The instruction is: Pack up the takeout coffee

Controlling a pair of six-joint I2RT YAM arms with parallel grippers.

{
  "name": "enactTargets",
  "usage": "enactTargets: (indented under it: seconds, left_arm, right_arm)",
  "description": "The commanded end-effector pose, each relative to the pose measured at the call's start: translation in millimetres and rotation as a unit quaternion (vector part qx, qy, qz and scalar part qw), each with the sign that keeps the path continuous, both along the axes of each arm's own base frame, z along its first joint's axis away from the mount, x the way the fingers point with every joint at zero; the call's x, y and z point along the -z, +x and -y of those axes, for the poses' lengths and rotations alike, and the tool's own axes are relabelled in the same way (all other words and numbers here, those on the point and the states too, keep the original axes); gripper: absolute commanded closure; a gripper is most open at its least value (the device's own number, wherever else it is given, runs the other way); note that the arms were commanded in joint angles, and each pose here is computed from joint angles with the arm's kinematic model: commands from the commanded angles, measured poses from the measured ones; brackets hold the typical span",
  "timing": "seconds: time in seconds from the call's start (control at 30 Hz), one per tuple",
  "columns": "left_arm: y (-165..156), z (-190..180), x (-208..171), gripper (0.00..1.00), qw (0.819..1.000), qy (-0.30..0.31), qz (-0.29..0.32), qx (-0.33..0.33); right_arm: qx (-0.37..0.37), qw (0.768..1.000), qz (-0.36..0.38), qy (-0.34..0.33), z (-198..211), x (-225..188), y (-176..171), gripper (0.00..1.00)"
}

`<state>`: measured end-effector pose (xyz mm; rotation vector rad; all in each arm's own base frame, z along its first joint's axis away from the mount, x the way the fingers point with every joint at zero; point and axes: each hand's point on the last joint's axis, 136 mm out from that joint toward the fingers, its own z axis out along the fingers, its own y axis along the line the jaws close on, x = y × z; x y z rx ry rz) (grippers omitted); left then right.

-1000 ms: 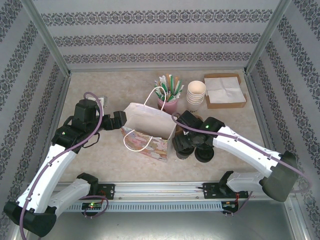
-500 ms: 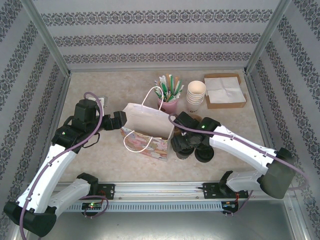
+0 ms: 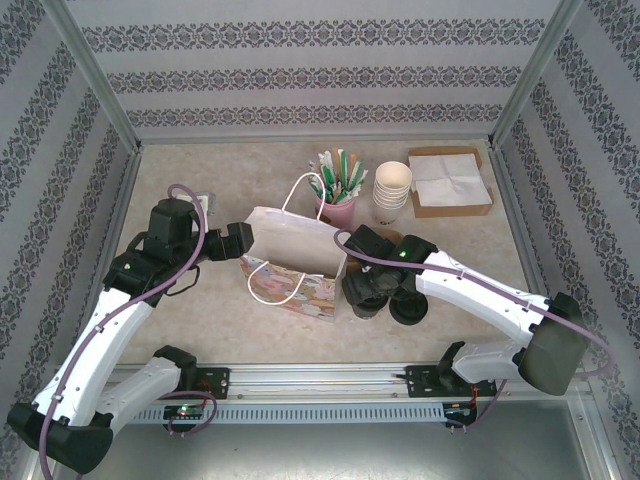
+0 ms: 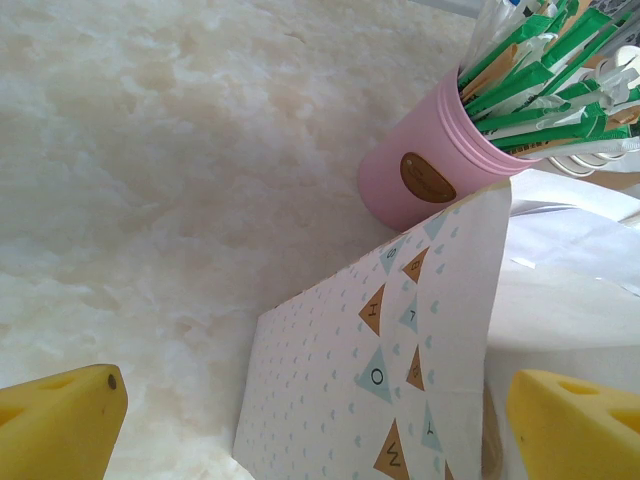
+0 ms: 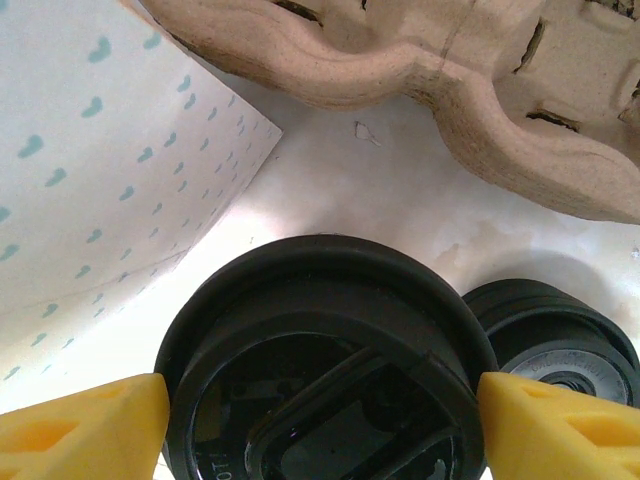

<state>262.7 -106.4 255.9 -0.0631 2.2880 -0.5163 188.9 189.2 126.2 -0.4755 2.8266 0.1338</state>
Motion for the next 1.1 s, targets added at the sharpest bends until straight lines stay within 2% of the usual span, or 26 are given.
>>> enactTargets:
  seconds: [0.0, 0.13, 0.37, 0.8, 1.07]
  left_arm:
    - [0.1, 1.9, -3.7, 0.02, 1.0, -0.009, 0.0, -0.001]
    - [0.7, 2.0, -4.7, 0.02, 1.0, -0.009, 0.002, -0.001]
    - [1.2, 2.4, -5.1, 0.03, 1.0, -0.01, 0.001, -0.001]
    - [2.9, 4.1, -5.2, 0.03, 1.0, -0.014, 0.0, -0.001]
    - [3.5, 4.7, -6.4, 0.03, 1.0, -0.015, 0.001, 0.0]
  right_arm:
    - [0.005, 1.0, -0.005, -0.026, 8.1, 7.6, -5.3, 0.22]
    - [0.005, 1.0, -0.006, -0.026, 9.1, 8.4, -6.5, 0.27]
    - [0.004, 0.999, -0.012, -0.03, 9.9, 11.9, -8.1, 0.23]
    - [0.005, 0.999, -0.017, -0.035, 11.7, 14.7, -10.2, 0.26]
    - [0.015, 1.0, 0.013, -0.005, 8.5, -3.5, -4.3, 0.31]
